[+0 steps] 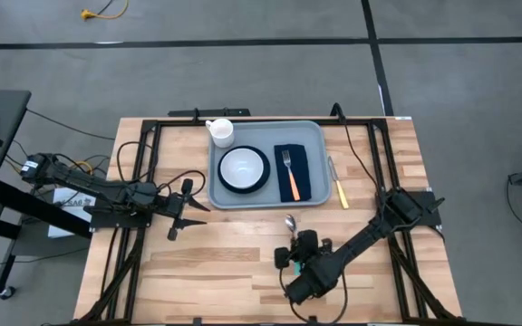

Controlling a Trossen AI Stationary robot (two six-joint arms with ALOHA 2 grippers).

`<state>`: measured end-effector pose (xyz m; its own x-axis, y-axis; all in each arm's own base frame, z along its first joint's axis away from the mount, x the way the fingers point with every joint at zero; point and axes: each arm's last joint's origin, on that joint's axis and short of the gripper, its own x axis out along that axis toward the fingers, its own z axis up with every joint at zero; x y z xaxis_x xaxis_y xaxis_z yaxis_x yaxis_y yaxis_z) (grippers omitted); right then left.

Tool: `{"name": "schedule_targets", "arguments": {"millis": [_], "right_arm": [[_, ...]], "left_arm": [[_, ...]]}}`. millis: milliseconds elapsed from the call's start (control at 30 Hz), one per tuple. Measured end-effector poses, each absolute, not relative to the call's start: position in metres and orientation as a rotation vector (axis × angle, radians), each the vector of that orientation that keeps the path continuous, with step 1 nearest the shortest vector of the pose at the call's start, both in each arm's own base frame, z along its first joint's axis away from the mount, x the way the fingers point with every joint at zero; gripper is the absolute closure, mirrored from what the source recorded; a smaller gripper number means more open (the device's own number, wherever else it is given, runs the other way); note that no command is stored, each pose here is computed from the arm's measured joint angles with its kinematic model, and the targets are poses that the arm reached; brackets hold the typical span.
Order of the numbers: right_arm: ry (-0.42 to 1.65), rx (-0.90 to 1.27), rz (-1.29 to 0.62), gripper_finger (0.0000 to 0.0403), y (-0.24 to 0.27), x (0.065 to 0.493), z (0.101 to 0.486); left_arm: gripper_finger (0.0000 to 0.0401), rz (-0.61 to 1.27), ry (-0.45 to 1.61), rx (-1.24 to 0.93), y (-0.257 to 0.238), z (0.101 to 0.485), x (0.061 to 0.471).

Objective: Set up tray
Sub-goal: Put the blue spoon to the right of the green plate on the blue napkin on the gray tray

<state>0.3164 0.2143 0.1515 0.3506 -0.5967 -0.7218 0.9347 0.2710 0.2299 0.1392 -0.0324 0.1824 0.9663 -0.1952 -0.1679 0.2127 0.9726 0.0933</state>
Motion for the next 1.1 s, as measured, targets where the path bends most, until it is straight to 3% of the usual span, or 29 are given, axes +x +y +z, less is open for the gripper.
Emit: {"name": "schedule_targets", "arguments": {"millis": [200, 500, 767, 1100], "right_arm": [[0.319, 0.628, -0.981, 0.0400, 0.225, 0.329, 0.175], [0.232, 0.504, -0.809, 0.0397, 0.230, 0.368, 0.196], [0.262, 0.393, -0.744, 0.0400, 0.218, 0.388, 0.210], [0.424, 0.318, -0.663, 0.0402, 0.198, 0.401, 0.211]], "left_arm": [[0.0234, -0.207, 0.147, 0.111, -0.032, 0.183, 0.139], [0.0234, -0.353, 0.028, 0.096, -0.037, 0.194, 0.140], [0.0234, -0.439, -0.005, 0.067, -0.041, 0.195, 0.146], [0.0234, -0.440, 0.103, 0.008, -0.041, 0.185, 0.147]]}}
